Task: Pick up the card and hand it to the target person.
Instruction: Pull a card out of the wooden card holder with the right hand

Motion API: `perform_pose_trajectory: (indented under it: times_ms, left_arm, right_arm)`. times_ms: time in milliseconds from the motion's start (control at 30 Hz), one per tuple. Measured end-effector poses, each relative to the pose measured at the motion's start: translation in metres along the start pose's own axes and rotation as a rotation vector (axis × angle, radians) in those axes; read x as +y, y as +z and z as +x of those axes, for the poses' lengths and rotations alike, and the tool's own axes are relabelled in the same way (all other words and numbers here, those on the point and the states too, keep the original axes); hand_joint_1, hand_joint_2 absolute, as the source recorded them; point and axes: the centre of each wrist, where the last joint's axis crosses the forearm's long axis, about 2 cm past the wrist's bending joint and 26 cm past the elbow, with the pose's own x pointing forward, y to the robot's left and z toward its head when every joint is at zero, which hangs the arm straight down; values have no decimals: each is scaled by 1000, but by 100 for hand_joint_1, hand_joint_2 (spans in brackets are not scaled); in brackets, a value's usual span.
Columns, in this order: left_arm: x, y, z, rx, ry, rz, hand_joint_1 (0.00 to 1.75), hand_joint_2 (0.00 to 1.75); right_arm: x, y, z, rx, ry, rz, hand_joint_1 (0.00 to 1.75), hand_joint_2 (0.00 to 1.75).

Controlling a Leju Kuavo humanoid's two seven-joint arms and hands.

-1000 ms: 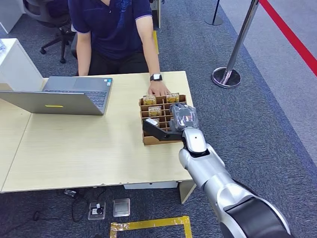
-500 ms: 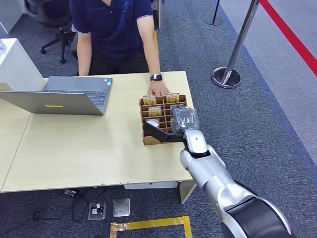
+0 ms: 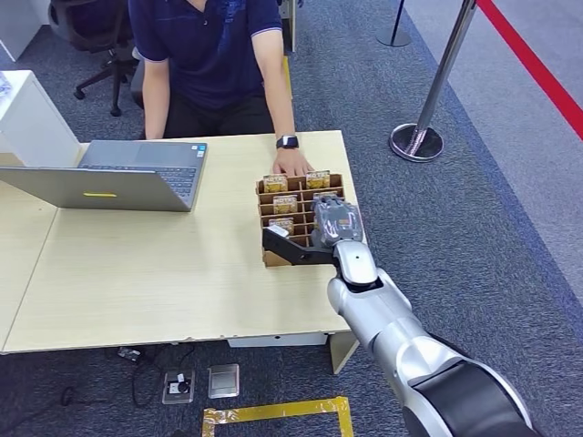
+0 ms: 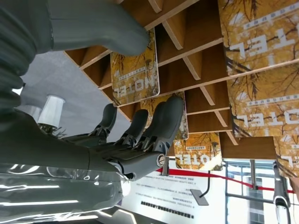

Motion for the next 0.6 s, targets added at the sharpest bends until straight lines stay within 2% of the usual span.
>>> perform_pose_trajectory:
  times_ms: [433,467,600]
  left_arm:
    - [1,0,0,-9,-8,-7,0,0]
    - [1,0,0,-9,-9,-6,0,0]
    - [1,0,0,-10,-16,-5,0,0]
  right_arm:
    - [2,0,-4,30,10,-16,85,175]
    - [3,0,-5,33,11,-18,92,175]
    - [4,0,-8,45,24,-33,140,175]
